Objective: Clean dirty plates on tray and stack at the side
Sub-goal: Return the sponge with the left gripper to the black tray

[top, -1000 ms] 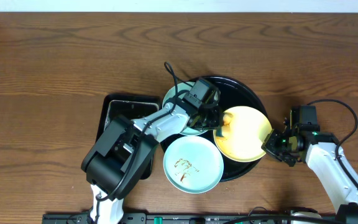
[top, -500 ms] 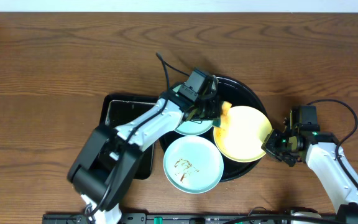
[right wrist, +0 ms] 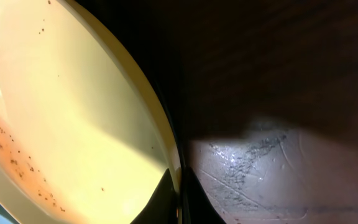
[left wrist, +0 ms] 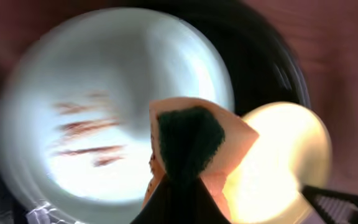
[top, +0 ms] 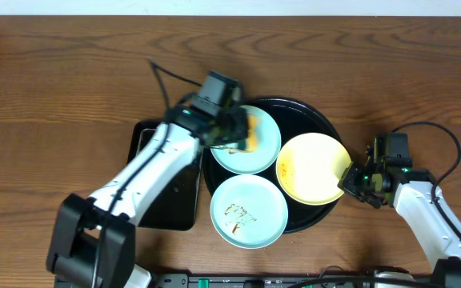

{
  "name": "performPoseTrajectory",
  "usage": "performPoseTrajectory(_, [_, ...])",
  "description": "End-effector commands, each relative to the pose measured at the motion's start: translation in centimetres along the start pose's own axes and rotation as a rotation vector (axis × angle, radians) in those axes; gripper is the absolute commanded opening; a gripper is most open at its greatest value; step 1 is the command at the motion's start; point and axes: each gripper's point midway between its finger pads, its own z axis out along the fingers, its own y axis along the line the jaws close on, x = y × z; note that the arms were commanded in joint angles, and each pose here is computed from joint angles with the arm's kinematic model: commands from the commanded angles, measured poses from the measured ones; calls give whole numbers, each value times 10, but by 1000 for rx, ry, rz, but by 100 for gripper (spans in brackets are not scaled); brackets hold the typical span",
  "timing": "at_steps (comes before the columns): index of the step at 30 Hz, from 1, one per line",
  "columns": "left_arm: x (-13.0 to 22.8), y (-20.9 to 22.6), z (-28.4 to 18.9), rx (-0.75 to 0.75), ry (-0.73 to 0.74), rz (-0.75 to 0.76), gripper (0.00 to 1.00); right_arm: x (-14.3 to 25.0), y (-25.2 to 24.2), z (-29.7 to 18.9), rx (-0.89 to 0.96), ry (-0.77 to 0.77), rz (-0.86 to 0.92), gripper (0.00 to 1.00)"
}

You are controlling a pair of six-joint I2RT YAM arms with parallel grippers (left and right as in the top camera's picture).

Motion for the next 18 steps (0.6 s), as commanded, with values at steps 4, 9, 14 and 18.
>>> performPoseTrajectory(4, [-25,49,-21,-121,-49,-25,7,-23,16,-16,-2,-37,-122,1])
performPoseTrajectory(9, [-31,80,-30,-163,-43,-89,7,-46,45,-43,-30,-96,-260,1])
performPoseTrajectory(14, [-35,100,-37,-186,-43,-123,7,-60,81,-71,-54,-157,-379,1])
performPoseTrajectory(18, [-34,107,-40,-197,-36,-142,7,-64,85,-83,84,-222,-447,1])
